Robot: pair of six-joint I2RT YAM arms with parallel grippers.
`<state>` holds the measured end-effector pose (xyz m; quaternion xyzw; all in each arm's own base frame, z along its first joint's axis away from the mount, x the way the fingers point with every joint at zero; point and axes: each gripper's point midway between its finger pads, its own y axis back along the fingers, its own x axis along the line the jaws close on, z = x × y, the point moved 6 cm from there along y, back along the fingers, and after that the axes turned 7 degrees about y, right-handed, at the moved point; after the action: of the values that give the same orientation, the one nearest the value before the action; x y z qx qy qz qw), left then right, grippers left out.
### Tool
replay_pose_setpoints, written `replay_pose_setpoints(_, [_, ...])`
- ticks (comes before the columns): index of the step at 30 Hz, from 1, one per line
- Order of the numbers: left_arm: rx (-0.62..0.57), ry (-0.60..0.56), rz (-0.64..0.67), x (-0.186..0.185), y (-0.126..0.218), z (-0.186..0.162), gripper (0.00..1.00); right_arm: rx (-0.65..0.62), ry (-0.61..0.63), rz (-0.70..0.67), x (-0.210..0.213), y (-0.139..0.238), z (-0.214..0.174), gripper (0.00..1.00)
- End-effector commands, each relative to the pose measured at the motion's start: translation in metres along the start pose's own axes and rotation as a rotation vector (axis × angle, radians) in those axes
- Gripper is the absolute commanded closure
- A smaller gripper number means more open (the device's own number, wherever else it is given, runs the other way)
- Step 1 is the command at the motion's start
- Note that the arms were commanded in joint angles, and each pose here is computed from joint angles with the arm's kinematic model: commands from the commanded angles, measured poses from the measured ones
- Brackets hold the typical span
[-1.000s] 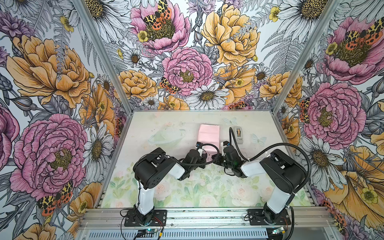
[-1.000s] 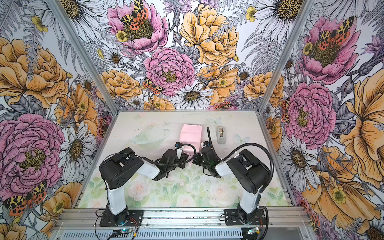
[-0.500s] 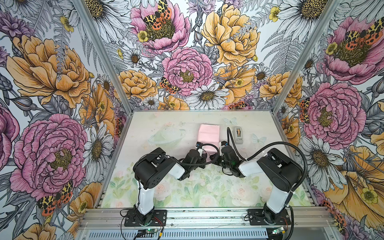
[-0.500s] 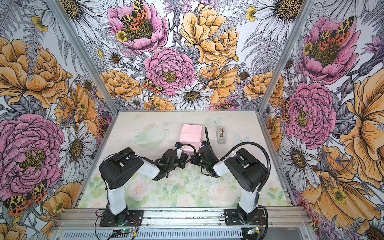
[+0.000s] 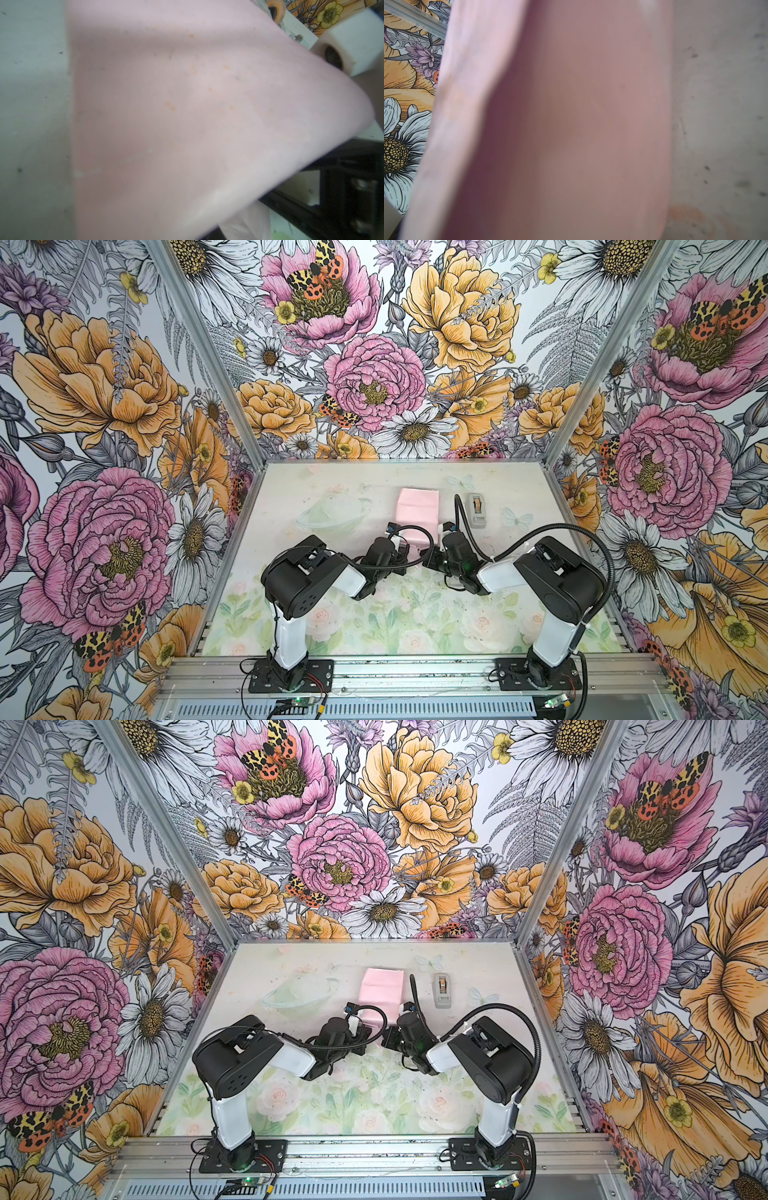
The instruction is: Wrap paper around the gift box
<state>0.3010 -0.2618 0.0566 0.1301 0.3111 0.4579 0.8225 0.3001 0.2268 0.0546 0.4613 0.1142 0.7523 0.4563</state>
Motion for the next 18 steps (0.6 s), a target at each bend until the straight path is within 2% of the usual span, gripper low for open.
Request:
replay_pose_setpoints(1, [-0.017,-0.004,0.046,0.008,0.007,0.005,0.84,0.002,-0.007,-0.043,-0.007,-0.001,-0.004,1.0])
replay_pose_setpoints(10, [0.0,-0.005,0.056,0.011,0.008,0.001,0.84,0.002,-0.007,-0.04,-0.006,0.001,-0.004,1.0])
replay_pose_setpoints(18, [0.036,-0.041,-0.034,-0.017,-0.005,-0.007,0.84,0.0,-0.004,-0.034,-0.004,0.002,-0.003,1.0])
